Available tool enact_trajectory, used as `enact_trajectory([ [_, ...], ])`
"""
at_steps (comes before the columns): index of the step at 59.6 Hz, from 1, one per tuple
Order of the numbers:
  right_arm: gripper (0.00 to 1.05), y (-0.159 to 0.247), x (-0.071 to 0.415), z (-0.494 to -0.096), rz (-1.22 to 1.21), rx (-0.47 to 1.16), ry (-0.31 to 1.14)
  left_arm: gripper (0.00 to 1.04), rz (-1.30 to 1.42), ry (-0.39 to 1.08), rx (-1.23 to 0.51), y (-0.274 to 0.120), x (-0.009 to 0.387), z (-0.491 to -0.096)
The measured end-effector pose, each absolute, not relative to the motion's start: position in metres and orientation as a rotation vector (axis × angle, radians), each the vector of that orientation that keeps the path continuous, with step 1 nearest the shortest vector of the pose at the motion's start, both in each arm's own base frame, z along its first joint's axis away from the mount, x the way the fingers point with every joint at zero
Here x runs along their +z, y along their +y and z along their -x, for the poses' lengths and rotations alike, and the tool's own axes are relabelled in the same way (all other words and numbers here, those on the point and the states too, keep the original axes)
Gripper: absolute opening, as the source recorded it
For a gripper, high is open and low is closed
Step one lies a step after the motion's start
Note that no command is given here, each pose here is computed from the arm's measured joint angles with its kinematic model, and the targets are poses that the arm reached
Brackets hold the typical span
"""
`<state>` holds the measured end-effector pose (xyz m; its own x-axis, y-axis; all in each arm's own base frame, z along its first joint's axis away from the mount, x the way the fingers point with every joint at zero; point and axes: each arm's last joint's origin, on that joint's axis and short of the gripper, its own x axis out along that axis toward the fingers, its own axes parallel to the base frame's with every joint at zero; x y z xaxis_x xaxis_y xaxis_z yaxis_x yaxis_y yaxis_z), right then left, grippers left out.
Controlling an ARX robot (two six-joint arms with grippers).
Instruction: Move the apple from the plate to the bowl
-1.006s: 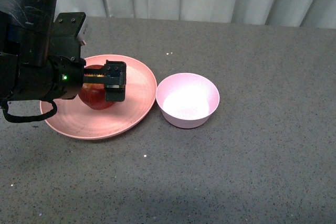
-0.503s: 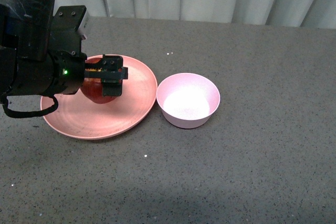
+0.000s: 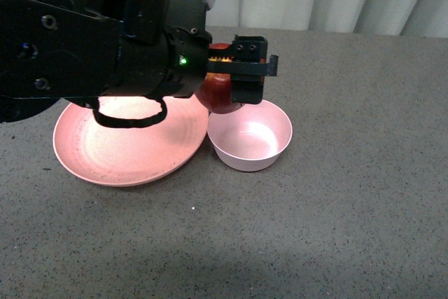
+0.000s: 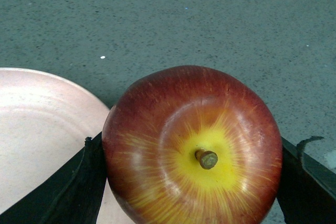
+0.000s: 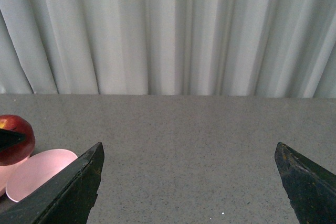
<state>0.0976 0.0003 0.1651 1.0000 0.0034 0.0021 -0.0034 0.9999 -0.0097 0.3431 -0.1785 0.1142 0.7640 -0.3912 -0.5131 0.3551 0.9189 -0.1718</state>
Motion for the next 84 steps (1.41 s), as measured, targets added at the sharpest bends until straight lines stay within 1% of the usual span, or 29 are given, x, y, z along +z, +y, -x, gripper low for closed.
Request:
enact_trajectory([
  [10,0.95,0.000,0.165,-0.098,0.010,0.004,-0.002,0.79,0.059,0.595,-0.417,-0.197,0.104,-0.343],
  [25,0.95,0.000,0.165,-0.098,0.010,0.003,-0.002,0.79,0.047,0.634,-0.415,-0.211,0.086,-0.342],
  [47,0.95,0.000,0.165,-0.098,0.010,0.003,-0.002,0.79,0.021,0.675,-0.407,-0.221,0.068,-0.345],
  [66,0.95,0.000,0.165,-0.098,0.010,0.003,-0.002,0.79,0.009,0.679,-0.403,-0.225,0.062,-0.349],
  [67,0.95,0.000,0.165,-0.098,0.010,0.003,-0.002,0.81,0.007,0.680,-0.402,-0.225,0.061,-0.349],
  [69,0.95,0.000,0.165,-0.098,0.010,0.004,-0.002,0.89,0.004,0.684,-0.404,-0.225,0.061,-0.349],
  [72,0.95,0.000,0.165,-0.098,0.010,0.003,-0.002,0.99,0.004,0.683,-0.408,-0.226,0.061,-0.349],
  [77,0.95,0.000,0.165,-0.098,0.010,0.003,-0.002,0.97,0.009,0.681,-0.411,-0.226,0.063,-0.350],
  [84,0.95,0.000,0.165,-0.098,0.010,0.003,-0.002,0.98,0.015,0.662,-0.414,-0.226,0.068,-0.350],
])
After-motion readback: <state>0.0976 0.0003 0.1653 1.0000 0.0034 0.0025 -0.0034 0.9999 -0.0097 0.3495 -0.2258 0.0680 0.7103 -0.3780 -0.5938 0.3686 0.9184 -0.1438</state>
